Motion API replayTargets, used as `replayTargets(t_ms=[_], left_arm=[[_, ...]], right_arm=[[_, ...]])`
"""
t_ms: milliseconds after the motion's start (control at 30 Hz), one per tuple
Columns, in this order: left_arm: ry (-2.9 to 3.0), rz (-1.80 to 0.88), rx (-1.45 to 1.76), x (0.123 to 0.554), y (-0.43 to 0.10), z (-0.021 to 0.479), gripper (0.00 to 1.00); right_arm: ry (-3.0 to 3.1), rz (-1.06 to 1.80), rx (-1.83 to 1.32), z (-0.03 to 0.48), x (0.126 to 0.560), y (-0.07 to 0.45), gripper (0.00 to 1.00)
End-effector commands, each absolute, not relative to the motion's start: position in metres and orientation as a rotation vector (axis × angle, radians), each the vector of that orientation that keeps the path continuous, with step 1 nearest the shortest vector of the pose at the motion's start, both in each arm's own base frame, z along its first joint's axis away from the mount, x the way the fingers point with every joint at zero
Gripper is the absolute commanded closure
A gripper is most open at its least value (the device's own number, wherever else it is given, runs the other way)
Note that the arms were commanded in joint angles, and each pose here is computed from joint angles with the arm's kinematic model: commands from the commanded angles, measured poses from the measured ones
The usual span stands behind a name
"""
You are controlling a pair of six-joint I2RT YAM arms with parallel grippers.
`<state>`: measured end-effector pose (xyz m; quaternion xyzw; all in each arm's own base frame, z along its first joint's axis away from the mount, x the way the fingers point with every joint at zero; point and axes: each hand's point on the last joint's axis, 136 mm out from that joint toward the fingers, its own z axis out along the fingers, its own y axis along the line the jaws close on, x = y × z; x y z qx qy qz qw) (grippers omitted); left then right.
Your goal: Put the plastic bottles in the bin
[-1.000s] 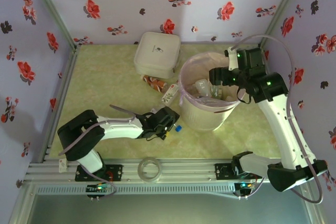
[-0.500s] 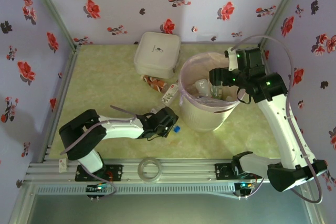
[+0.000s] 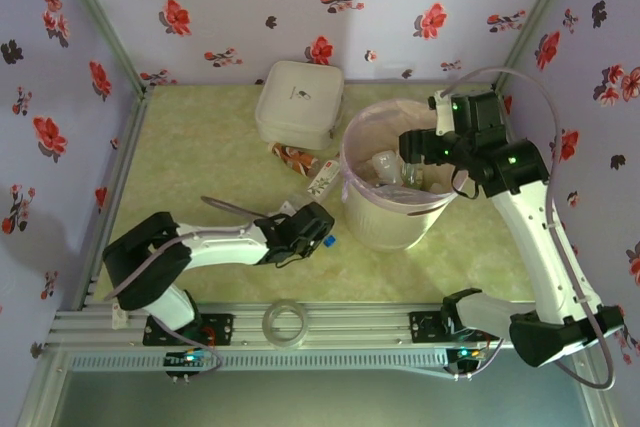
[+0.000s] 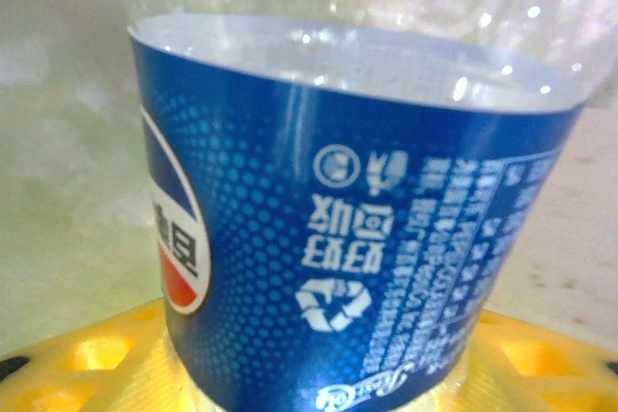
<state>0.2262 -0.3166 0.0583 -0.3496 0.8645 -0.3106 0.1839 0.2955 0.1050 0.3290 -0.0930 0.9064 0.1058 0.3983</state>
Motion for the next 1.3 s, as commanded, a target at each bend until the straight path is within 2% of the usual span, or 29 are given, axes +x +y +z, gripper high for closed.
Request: replayTargets(t_ms=[0, 167, 333, 600, 833, 1067, 1267], left_arm=[[2.334, -0.808, -0.886, 0.241, -0.296, 0.083, 0.44], [2.248, -0.834, -0.825, 0.251, -0.272, 0.098, 0.53], [2.132, -0.867, -0.708, 0.263, -0.239, 0.130, 0.74], [2.123, -0.734, -0.386, 0.257, -0.185, 0.195, 1.00], [2.110, -0.812, -0.137, 0.248, -0.176, 0.226, 1.00], [2.080, -0.870, 0.097, 0.246, -0.200, 0.256, 1.00], [2.023, -0.952, 0.198, 0.249, -0.221, 0.278, 1.00]], right_arm=[[2.195, 0.305, -0.218, 0.357, 0.292, 0.104, 0.16], [2.147, 0.370, -0.222, 0.372, 0.287, 0.111, 0.16], [2.095, 0.496, -0.258, 0.398, 0.275, 0.132, 0.16], [2.037, 0.718, -0.484, 0.414, 0.262, 0.206, 0.15], [2.037, 0.797, -0.632, 0.415, 0.268, 0.272, 0.15], [2.031, 0.867, -0.786, 0.406, 0.264, 0.334, 0.14], [2.077, 0.956, -0.857, 0.387, 0.265, 0.367, 0.04]])
